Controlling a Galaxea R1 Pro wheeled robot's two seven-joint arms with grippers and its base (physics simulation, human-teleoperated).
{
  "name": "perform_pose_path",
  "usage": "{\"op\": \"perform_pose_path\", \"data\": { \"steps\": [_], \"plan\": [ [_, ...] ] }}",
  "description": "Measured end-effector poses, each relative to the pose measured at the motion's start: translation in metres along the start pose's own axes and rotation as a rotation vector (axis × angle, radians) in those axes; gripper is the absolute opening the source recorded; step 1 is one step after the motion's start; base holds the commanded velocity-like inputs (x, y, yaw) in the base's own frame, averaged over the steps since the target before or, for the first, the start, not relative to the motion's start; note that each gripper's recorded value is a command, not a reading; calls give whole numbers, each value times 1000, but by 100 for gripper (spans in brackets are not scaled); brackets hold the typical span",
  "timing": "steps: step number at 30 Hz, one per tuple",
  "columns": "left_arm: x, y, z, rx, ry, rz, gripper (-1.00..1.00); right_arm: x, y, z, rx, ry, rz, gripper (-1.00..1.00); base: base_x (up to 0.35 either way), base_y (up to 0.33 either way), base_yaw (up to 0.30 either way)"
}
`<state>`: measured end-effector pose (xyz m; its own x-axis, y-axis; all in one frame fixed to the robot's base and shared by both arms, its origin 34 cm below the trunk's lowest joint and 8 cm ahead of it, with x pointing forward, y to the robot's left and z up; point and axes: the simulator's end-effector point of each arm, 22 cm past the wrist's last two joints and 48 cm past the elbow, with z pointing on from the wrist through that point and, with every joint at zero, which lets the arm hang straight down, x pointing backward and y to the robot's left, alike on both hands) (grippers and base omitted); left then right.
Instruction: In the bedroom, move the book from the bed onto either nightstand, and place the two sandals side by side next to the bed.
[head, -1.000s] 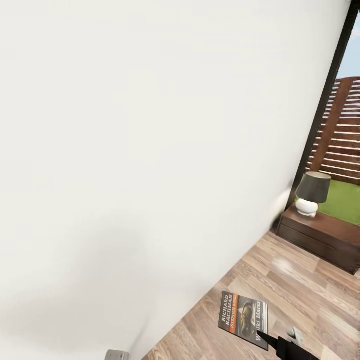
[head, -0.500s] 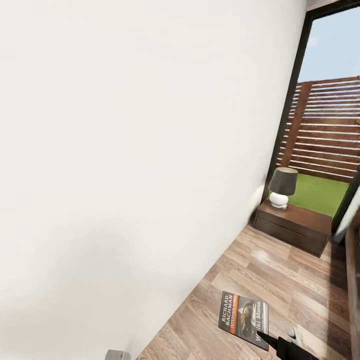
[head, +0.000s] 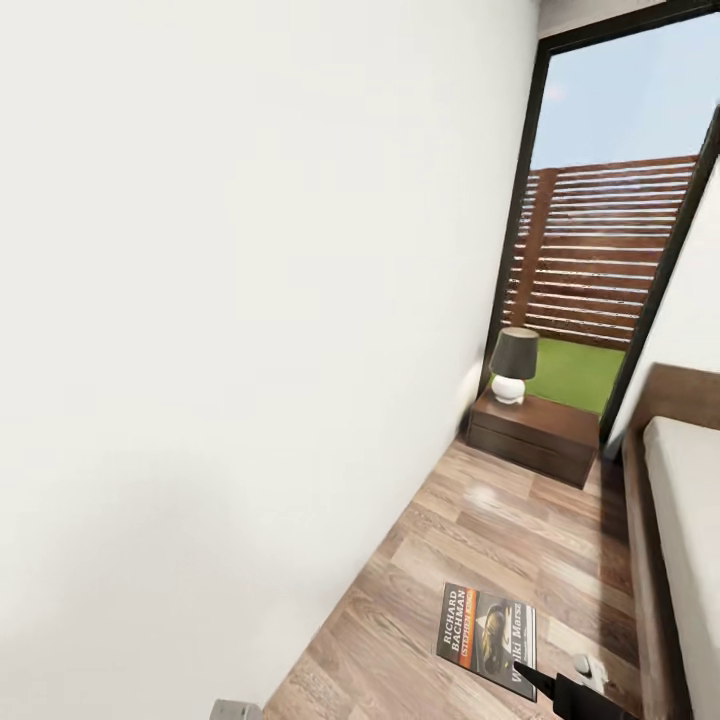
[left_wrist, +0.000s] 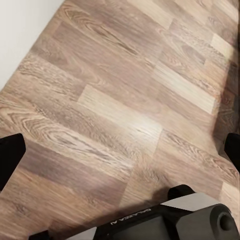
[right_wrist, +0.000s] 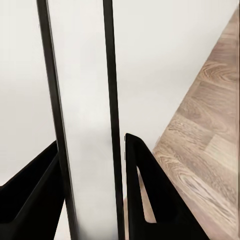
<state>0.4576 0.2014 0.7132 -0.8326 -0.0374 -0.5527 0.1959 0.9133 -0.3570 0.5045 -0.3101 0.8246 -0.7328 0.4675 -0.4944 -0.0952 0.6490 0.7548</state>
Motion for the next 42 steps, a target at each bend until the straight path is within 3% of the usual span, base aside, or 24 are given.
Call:
{"op": "perform_pose_path", "data": {
  "steps": [11,28,42],
  "plan": [
    [0,0,0,0,0,0,100,0,0,0,0,-1,0,-100,51,0,-257],
    [0,0,0,-1,-1,1,100,0,0,0,0,-1,0,-100,303,0,-20],
    [0,0,0,0,0,0,100,0,0,0,-1,0,0,-100,37,0,-265]
  ]
}}
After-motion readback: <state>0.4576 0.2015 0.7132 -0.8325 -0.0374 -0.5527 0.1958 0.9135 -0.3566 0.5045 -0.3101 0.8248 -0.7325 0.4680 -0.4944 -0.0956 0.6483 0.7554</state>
